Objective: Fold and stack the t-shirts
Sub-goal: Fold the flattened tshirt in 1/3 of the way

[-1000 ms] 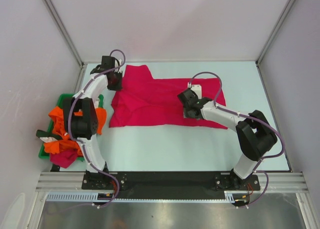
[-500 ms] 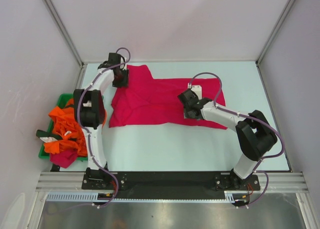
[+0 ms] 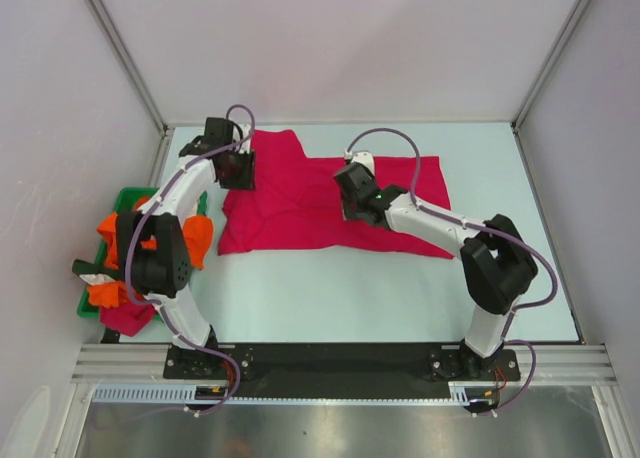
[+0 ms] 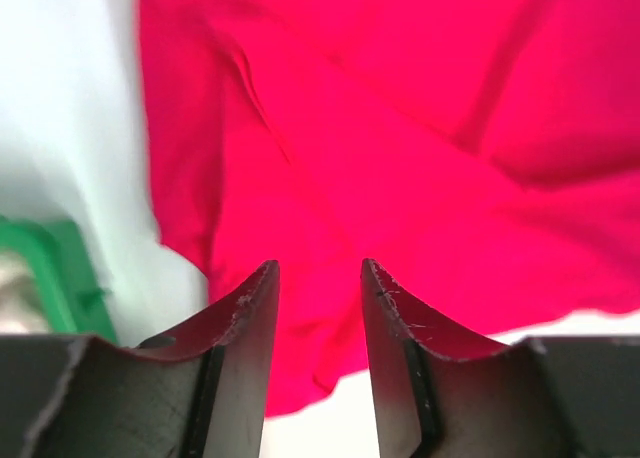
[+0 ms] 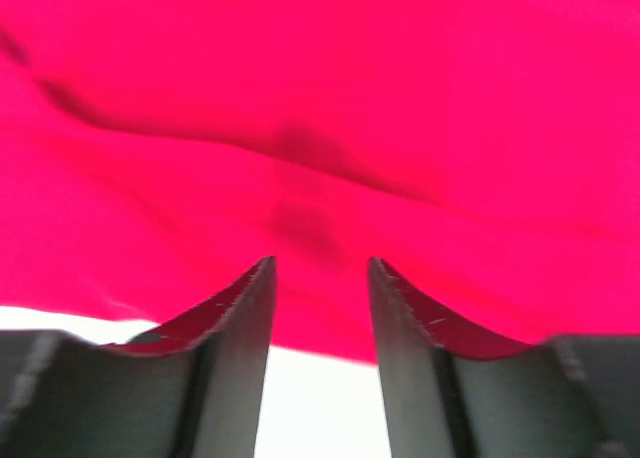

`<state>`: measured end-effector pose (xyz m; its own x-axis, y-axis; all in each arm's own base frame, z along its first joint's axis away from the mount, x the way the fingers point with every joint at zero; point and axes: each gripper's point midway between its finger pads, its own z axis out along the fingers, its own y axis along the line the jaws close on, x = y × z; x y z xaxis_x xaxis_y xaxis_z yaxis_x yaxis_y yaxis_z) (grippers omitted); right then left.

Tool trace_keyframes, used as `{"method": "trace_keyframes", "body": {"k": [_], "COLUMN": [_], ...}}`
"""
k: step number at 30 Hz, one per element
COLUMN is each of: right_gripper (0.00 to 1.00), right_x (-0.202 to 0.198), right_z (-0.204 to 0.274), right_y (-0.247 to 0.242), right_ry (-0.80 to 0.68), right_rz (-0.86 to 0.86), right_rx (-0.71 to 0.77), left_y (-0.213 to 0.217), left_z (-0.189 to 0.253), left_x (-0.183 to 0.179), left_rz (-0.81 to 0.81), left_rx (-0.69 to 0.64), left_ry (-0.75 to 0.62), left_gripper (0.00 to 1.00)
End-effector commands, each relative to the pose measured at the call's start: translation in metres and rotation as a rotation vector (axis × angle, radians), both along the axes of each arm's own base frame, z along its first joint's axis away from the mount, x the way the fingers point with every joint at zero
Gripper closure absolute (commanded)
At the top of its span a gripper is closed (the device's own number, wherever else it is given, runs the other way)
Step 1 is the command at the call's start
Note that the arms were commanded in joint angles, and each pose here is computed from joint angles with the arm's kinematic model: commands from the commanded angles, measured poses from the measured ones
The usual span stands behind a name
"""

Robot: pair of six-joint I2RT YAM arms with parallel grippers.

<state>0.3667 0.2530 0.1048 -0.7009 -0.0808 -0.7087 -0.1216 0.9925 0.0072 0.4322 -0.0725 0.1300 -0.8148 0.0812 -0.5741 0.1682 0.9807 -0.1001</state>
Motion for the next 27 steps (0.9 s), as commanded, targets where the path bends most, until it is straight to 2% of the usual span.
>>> {"method": "trace_keyframes", "body": {"k": [1, 3, 5, 6, 10, 14, 18, 22, 27], "right_gripper": [0.57, 0.61, 0.62, 0.62, 0.61, 0.61, 0.61, 0.60, 0.59], "right_x": [0.019, 0.027, 0.032, 0.038, 0.041, 0.036, 0.031, 0.017, 0.018], "right_z": [0.010, 0.019, 0.008, 0.018, 0.015, 0.013, 0.005, -0.012, -0.029], "right_y": [0.054, 0.074, 0.090, 0.101, 0.123, 0.126, 0.108, 0.064, 0.007], "right_ry": [-0.058, -0.077, -0.050, -0.067, -0.057, -0.058, -0.047, -0.030, 0.008], "right_rz": [0.121, 0.147, 0.173, 0.184, 0.207, 0.209, 0.176, 0.098, -0.043], "right_rx": [0.057, 0.087, 0.103, 0.130, 0.146, 0.140, 0.086, 0.009, 0.027], "left_y": [-0.005, -0.004, -0.003, -0.002, -0.004, -0.017, -0.033, -0.048, -0.048], "left_z": [-0.021, -0.030, -0.034, -0.037, -0.040, -0.044, -0.056, -0.064, -0.075], "left_x": [-0.036, -0.047, -0.052, -0.054, -0.048, -0.038, -0.031, -0.028, -0.020], "left_rz": [-0.041, -0.044, -0.037, -0.032, -0.025, -0.045, -0.080, -0.100, -0.072], "left_rx": [-0.015, -0.017, -0.015, -0.012, -0.021, -0.067, -0.041, -0.014, 0.054], "left_ry": [0.109, 0.142, 0.156, 0.164, 0.131, 0.133, 0.136, 0.127, 0.119], "left_gripper": [0.58, 0.59, 0.59, 0.59, 0.56, 0.56, 0.57, 0.57, 0.57]}}
